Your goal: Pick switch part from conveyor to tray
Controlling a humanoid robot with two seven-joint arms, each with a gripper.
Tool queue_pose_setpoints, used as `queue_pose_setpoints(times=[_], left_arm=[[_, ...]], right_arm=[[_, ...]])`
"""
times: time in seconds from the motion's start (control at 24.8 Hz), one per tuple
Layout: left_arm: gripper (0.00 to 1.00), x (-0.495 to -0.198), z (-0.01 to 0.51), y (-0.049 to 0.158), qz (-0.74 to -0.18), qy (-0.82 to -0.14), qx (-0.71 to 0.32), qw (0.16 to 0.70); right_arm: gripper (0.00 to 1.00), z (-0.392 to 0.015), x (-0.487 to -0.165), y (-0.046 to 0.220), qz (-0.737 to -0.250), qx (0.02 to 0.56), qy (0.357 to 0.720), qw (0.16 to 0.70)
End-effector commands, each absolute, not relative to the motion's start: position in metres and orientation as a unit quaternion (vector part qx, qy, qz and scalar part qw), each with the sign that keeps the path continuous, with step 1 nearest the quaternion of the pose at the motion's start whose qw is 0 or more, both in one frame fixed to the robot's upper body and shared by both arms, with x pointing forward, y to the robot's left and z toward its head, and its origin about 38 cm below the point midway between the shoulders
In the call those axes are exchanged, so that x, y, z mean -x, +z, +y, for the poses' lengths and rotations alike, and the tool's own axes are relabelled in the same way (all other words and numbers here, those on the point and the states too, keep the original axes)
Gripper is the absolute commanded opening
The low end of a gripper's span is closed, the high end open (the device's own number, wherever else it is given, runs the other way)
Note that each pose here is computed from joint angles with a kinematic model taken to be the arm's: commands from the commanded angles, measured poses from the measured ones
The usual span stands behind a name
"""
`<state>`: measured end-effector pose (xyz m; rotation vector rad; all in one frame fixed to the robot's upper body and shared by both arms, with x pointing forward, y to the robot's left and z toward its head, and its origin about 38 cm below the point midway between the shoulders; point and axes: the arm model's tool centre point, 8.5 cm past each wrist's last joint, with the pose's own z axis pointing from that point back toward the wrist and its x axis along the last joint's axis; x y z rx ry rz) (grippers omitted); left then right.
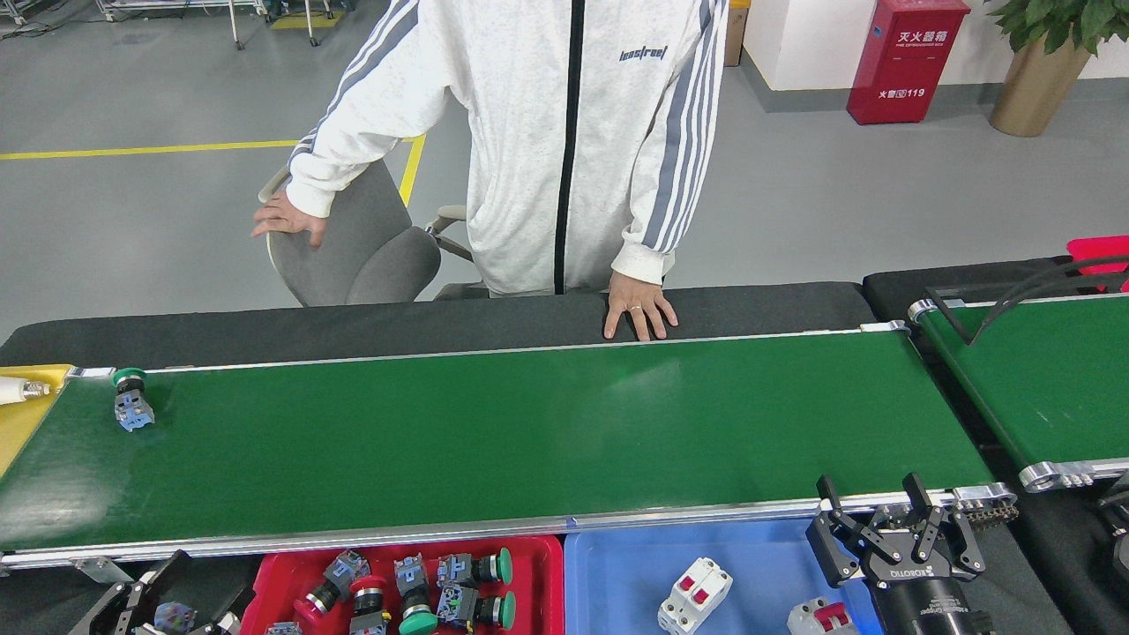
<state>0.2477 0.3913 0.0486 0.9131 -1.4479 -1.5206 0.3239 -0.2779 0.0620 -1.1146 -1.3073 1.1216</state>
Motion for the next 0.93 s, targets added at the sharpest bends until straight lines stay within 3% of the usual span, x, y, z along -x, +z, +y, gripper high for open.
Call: queue_pose_setpoints(times=[0.0,0.16,0.32,0.44,0.89], left_arm=[[0.99,-0.249,0.393,0.054,-0.578,-0.603,-0.370,0.407],[0.99,-0.249,0.397,0.056,-0.575,-0.601,-0.376,0.409],[0.99,-0.251,0.441,0.064,-0.497,-0.543,-0.482,0.474],[0.99,-0.245,0.461,0.066,-0.474,-0.533,-0.502,0.488],[0.99,-0.235,0.466,0.061,-0.466,-0.532,-0.502,0.498]], right_arm=[[1.00,-0.281,-0.326,0.070,-0.549,0.474,0.463,0.510],[1.00,-0.281,-0.326,0.070,-0.549,0.474,0.463,0.510],[1.00,-0.282,-0.325,0.069,-0.548,0.474,0.464,0.509],[1.00,-0.283,-0.324,0.068,-0.546,0.475,0.464,0.511],[1.00,-0.301,-0.303,0.054,-0.512,0.486,0.483,0.518]])
